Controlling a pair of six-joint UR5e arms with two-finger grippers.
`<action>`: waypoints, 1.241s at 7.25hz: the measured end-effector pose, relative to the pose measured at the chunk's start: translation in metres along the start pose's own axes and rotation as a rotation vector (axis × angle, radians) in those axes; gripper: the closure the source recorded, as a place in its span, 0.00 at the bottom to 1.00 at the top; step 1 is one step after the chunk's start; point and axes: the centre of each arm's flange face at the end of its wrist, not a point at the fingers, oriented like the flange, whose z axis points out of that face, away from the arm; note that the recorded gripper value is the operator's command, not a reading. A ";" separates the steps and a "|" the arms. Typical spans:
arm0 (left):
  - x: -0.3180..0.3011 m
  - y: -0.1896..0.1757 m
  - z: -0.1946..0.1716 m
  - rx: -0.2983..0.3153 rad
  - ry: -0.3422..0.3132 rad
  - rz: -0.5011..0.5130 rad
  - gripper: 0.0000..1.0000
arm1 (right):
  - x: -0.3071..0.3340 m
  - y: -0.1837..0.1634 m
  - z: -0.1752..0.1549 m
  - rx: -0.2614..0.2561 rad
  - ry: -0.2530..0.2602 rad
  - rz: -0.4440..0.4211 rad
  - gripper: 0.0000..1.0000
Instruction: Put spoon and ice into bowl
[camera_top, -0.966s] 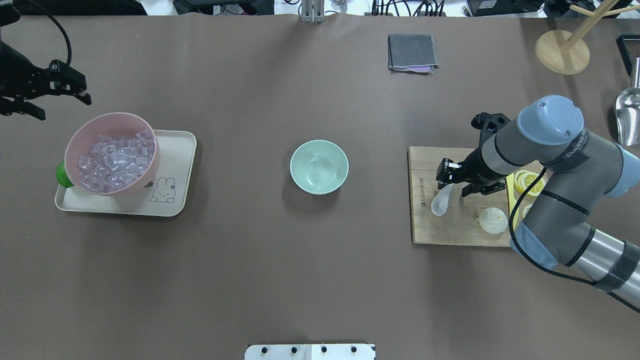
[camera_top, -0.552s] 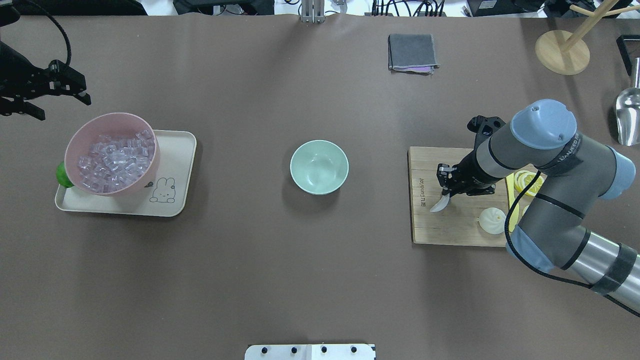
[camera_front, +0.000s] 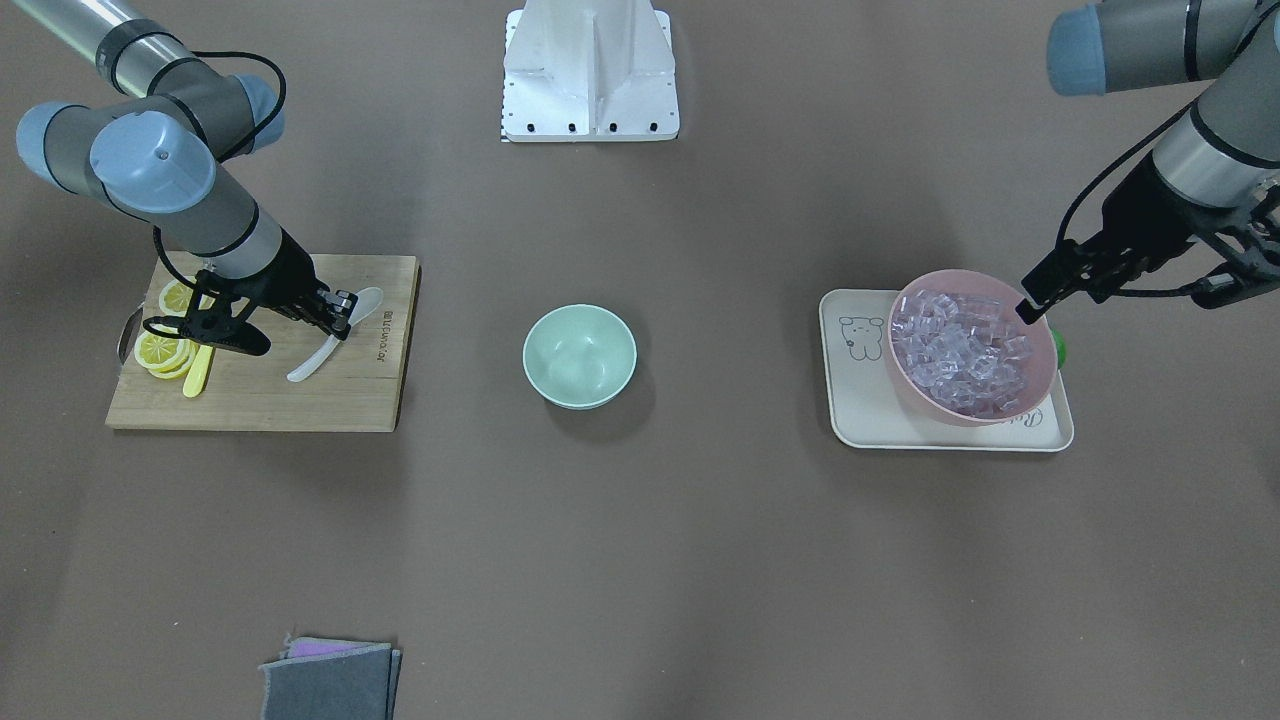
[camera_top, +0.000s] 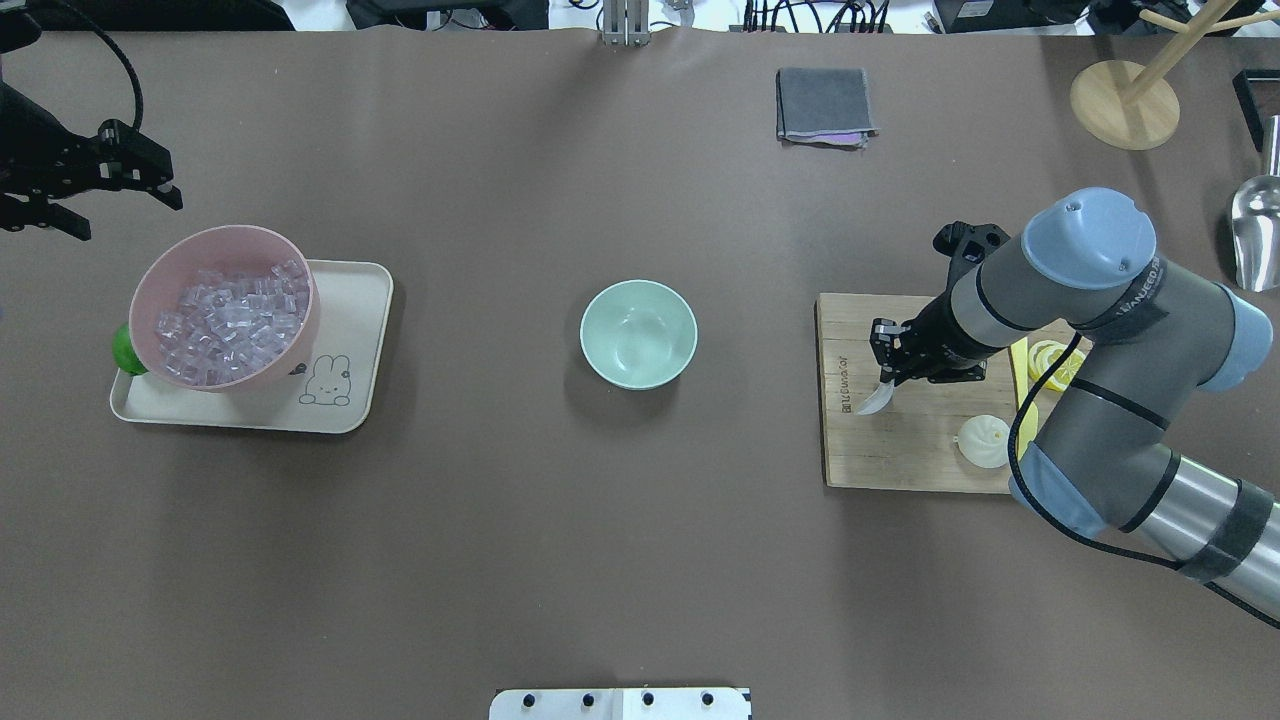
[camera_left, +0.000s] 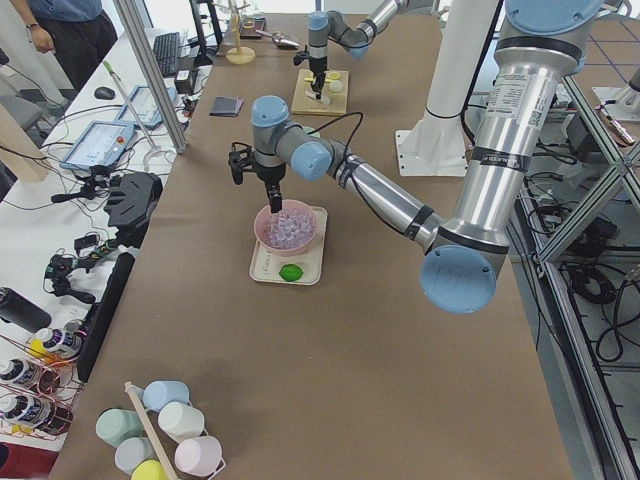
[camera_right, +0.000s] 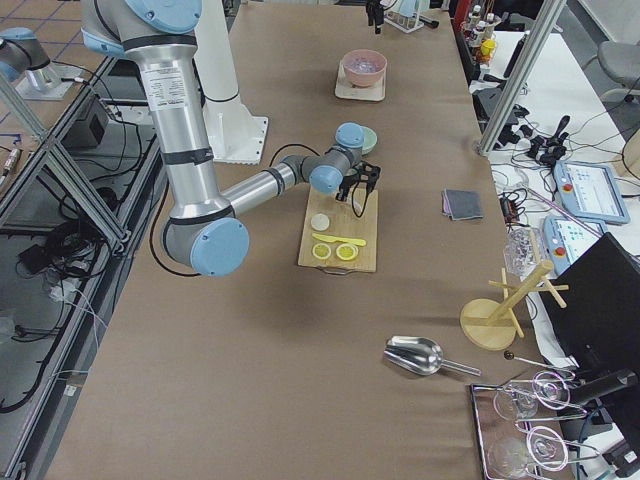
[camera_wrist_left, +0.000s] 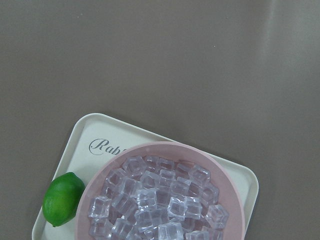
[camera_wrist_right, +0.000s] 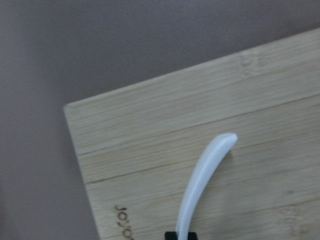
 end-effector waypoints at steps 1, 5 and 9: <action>0.000 0.000 0.000 0.000 0.001 0.000 0.03 | -0.032 -0.003 -0.013 0.009 -0.027 0.023 1.00; 0.003 -0.001 0.001 -0.003 0.002 0.000 0.03 | -0.205 0.024 -0.040 0.079 -0.116 0.192 1.00; 0.006 0.001 -0.002 -0.001 0.009 -0.018 0.03 | -0.259 0.032 -0.005 0.153 -0.111 0.228 0.01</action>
